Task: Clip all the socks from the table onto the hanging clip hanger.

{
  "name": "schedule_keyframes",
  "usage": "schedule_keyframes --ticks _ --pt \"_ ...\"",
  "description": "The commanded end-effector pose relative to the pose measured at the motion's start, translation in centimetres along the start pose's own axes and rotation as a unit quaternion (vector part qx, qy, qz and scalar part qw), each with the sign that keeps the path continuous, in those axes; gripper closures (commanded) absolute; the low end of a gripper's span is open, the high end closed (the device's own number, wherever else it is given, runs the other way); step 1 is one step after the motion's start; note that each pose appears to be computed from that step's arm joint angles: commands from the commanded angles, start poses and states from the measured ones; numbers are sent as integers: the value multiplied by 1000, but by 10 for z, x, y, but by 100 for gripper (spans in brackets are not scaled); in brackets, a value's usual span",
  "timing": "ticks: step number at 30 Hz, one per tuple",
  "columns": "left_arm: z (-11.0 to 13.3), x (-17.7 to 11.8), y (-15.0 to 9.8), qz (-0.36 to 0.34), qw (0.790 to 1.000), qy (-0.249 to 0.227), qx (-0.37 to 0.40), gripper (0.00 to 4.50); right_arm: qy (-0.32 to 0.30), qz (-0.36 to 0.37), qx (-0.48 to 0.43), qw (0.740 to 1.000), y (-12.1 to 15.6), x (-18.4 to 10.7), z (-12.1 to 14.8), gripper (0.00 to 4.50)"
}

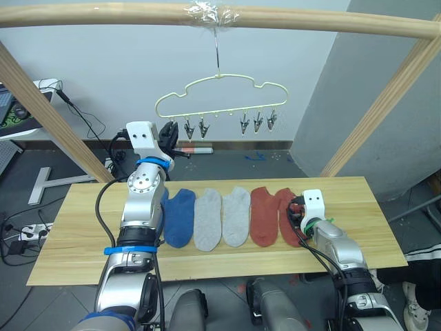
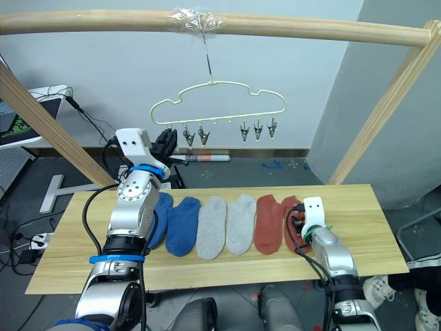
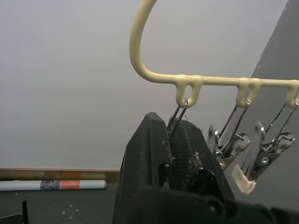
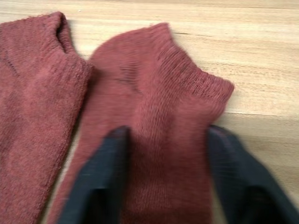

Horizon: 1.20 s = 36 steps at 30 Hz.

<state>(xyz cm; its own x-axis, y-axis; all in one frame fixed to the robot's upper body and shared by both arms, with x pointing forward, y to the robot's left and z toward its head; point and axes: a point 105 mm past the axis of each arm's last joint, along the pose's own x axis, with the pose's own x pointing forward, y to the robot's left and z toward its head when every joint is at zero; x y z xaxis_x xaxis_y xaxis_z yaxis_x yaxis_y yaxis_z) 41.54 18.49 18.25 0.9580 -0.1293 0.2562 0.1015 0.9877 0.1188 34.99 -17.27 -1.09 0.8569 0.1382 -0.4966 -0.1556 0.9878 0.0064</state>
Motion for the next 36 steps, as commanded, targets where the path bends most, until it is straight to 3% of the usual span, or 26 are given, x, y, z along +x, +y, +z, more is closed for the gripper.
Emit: schedule_keyframes --ticks 1,4,9,11,14,15,17,20,24,28,36 --pt "16 0 5 7 1000 -26 4 443 19 -9 -5 1000 -8 -2 -12 339" --pt "15 0 5 6 1000 -24 2 443 12 -3 -40 999 -14 -9 -12 448" --pt "12 -2 6 1 1000 -16 -12 443 -43 17 -135 990 -23 -29 12 448" --pt "10 -2 9 1 999 -9 -33 443 -83 47 -201 975 -15 -39 33 448" --pt "7 -5 10 -26 989 18 -142 443 -148 208 -134 958 44 -72 80 448" --pt "4 -7 8 -46 981 35 -184 443 -155 273 -128 941 70 -86 91 448" --pt "1 -10 7 -67 973 60 -213 443 -149 332 -118 924 96 -96 99 448" --pt "2 -14 11 -80 968 75 -228 443 -141 354 -93 920 116 -95 110 448" --pt "16 -20 8 -109 945 78 -299 443 -151 377 -62 912 146 -83 130 448" --pt "35 -26 5 -128 903 66 -404 443 -138 414 -33 899 170 -76 136 448" --pt "46 -35 -4 -146 885 66 -437 443 -141 447 4 883 189 -74 151 448"
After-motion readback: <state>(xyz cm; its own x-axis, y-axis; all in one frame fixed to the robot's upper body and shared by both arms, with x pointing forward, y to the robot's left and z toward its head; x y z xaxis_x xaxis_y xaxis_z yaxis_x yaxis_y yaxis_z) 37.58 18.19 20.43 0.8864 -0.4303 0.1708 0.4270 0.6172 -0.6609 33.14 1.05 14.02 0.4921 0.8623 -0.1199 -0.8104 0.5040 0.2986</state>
